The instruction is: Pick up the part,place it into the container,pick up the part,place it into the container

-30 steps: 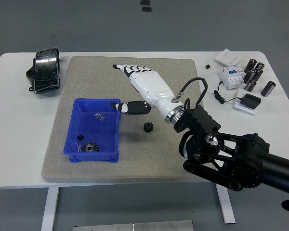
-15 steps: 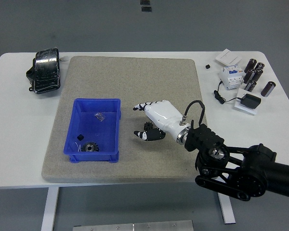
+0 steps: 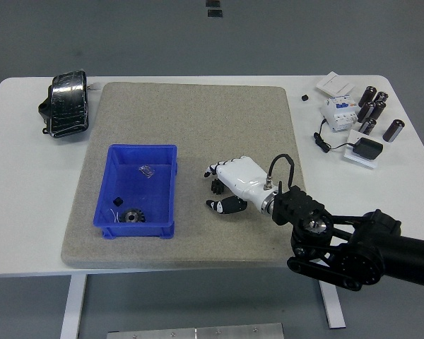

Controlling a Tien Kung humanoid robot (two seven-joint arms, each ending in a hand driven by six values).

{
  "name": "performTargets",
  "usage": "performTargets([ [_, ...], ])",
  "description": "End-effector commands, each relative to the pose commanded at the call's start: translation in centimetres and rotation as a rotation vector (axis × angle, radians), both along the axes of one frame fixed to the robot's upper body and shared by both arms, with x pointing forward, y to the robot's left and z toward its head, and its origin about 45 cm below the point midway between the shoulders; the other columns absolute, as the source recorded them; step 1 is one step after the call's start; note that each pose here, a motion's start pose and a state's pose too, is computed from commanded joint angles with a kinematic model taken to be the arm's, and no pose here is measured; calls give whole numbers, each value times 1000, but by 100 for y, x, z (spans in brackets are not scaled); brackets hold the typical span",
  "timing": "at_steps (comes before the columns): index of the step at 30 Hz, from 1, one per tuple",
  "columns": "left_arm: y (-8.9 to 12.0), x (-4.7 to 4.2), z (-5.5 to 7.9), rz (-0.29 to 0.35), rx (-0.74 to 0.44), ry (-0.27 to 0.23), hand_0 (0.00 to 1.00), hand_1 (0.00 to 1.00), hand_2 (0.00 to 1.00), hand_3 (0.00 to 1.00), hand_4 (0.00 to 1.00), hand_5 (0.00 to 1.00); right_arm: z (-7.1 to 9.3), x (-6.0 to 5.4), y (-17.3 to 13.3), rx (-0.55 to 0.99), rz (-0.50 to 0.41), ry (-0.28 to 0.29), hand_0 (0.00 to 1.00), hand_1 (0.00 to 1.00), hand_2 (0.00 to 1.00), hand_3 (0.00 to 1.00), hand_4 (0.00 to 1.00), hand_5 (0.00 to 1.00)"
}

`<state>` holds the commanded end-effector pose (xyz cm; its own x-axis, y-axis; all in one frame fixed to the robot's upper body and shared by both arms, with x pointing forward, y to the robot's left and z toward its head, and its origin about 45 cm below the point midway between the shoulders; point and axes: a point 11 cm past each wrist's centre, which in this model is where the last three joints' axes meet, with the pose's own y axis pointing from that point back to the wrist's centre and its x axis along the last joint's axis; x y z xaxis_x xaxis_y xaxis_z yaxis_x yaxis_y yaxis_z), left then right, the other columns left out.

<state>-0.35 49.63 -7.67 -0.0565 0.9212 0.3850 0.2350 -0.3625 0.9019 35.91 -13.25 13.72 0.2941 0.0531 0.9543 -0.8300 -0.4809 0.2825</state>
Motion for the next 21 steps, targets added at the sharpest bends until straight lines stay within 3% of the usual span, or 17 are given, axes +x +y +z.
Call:
performTargets([
  [10,-10,-2,-6,1,-2,-1,694,678,659,592,725,290,-8,25,-50,-7,-3,-7,362,562,652,692,704,400],
  [11,-10,-3,-6,1,-2,-1,694,678,659,592,726,289,-6,26,-52,-6,-3,-8,325,497,599,678,672,388],
  [21,-13,-5,-8,2,-2,-4,694,678,659,592,727,291,-33,17,-51,-2,0,-4,312,484,584,675,663,384],
])
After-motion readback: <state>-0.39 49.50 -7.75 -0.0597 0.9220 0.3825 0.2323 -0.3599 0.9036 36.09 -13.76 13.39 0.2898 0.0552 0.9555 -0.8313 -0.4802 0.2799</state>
